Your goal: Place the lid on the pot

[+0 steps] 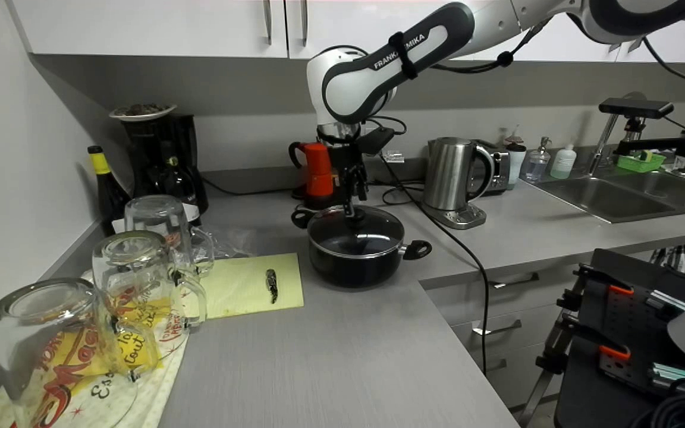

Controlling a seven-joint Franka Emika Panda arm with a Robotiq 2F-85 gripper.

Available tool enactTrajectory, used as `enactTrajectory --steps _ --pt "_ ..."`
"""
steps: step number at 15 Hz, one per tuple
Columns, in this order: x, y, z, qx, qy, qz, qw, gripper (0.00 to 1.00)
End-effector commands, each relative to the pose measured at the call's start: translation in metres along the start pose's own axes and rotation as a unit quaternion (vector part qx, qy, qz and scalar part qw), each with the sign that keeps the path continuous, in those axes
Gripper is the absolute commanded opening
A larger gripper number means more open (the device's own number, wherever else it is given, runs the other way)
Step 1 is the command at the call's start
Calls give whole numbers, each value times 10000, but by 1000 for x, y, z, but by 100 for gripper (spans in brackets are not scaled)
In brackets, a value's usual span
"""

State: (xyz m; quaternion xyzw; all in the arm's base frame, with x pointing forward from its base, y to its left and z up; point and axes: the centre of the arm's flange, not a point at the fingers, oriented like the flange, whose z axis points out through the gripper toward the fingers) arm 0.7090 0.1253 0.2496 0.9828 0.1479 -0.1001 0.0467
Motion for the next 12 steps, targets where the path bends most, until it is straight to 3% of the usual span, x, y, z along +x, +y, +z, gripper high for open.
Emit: enactTrajectory --steps 1,2,5,12 --pt "-41 -13 -32 -281 212 -24 9994 100" --pt "-8 -6 -18 -102 105 -64 9999 100" --pt "-20 -11 -35 -170 173 -94 9997 100" --pt "-23 -11 -30 -179 154 -96 9997 100"
